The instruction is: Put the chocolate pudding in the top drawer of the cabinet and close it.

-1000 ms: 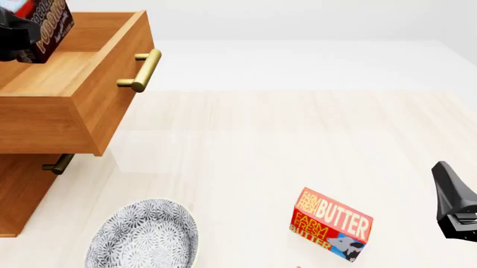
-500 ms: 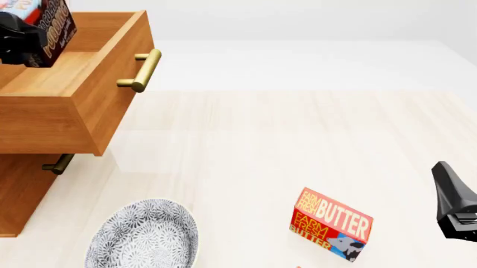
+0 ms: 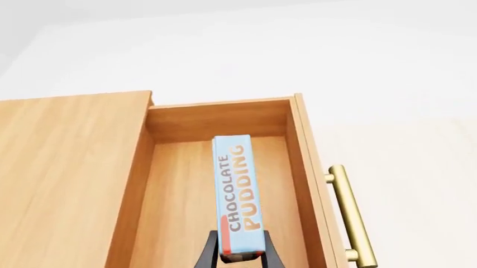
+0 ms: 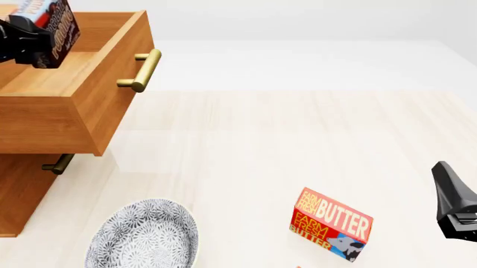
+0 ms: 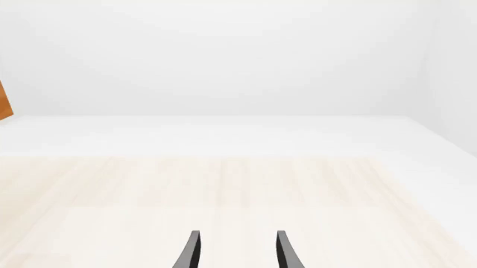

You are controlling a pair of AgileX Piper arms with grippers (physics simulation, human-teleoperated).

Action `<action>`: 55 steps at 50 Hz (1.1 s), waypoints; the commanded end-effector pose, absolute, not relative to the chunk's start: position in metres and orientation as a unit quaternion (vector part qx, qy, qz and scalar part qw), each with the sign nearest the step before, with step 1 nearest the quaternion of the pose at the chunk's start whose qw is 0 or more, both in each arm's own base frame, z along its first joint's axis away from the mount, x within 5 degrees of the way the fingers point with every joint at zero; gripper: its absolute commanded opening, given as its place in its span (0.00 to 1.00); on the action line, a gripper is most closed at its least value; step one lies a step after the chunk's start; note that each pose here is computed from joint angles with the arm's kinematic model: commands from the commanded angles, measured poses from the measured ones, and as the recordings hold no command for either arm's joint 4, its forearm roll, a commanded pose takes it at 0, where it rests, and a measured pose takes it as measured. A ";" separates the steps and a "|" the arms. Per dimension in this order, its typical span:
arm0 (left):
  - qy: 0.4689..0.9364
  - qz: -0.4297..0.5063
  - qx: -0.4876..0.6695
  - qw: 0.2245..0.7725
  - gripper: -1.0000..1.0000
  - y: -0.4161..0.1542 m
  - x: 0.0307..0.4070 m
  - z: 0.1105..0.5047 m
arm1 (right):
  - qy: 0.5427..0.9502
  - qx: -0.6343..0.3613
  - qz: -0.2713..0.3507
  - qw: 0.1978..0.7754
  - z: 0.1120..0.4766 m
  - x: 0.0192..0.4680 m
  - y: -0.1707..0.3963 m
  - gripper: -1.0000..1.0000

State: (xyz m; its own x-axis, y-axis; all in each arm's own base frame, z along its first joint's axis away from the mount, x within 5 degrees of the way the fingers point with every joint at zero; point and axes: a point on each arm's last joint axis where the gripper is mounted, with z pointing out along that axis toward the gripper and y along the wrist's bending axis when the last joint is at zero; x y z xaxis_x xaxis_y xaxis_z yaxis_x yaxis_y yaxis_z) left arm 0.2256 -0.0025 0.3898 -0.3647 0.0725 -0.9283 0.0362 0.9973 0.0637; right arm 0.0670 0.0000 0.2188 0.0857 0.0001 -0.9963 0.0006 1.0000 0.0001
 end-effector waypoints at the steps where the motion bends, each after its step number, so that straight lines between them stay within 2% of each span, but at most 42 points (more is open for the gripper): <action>1: 0.829 0.018 0.038 0.557 0.00 -0.003 0.238 0.383 | 0.676 0.000 0.000 0.737 0.219 0.067 0.000 1.00; 55: 0.839 0.037 -0.009 0.543 0.00 0.020 0.258 0.357 | 0.676 0.000 0.000 0.737 0.219 0.067 0.000 1.00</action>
State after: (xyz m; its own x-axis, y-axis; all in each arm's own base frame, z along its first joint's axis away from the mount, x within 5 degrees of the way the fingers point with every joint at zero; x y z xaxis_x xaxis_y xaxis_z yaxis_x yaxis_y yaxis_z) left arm 0.2532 0.0178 0.3599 -0.4111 0.0246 -0.9112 -0.0481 0.9977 0.0487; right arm 0.0670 0.0000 0.2188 0.0856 0.0001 -0.9963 0.0005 1.0000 0.0002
